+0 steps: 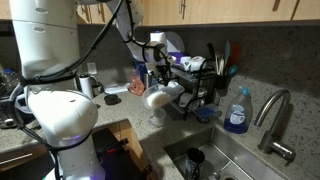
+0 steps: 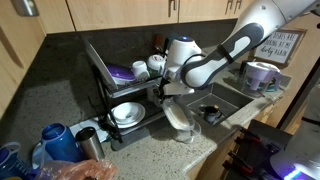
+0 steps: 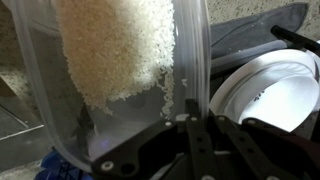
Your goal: Pour the contents from the left bowl to the right bowl
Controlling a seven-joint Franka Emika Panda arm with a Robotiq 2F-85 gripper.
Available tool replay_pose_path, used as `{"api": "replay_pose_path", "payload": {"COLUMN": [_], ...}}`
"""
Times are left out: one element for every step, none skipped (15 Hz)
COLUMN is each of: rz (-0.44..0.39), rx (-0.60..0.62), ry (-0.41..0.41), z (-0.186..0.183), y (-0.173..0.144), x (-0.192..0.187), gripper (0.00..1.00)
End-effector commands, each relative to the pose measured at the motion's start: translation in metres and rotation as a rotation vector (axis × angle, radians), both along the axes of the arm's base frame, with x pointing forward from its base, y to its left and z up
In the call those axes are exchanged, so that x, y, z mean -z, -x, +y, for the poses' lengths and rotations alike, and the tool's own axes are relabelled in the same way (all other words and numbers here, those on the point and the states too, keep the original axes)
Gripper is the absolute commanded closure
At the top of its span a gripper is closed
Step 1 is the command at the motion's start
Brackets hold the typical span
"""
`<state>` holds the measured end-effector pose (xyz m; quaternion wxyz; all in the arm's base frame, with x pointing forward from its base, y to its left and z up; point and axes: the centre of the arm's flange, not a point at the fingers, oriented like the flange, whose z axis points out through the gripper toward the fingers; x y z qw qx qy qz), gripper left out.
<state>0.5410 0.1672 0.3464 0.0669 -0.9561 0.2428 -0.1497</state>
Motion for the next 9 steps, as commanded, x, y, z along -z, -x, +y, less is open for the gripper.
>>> {"api": "replay_pose_path", "payload": {"rz": [-0.055, -0.070, -0.088, -0.102, -0.117, -0.127, -0.133, -0.141, -0.151], "rx": [-0.013, -0.012, -0.010, -0.009, -0.008, -0.012, -0.011, -0.009, -0.012], "ry": [-0.022, -0.025, -0.029, -0.031, -0.029, -0.030, -0.038, -0.034, -0.033], "z": [-0.006, -0.005, -0.006, -0.006, -0.007, -0.009, -0.011, -0.012, -0.014], "y": [0.004, 0.006, 0.009, 0.010, 0.013, 0.016, 0.019, 0.022, 0.026], "x": [-0.004, -0.005, -0.008, -0.009, -0.011, -0.012, -0.013, -0.014, -0.015], "gripper": [0.99, 0.99, 0.99, 0.99, 0.99, 0.99, 0.99, 0.99, 0.99]}}
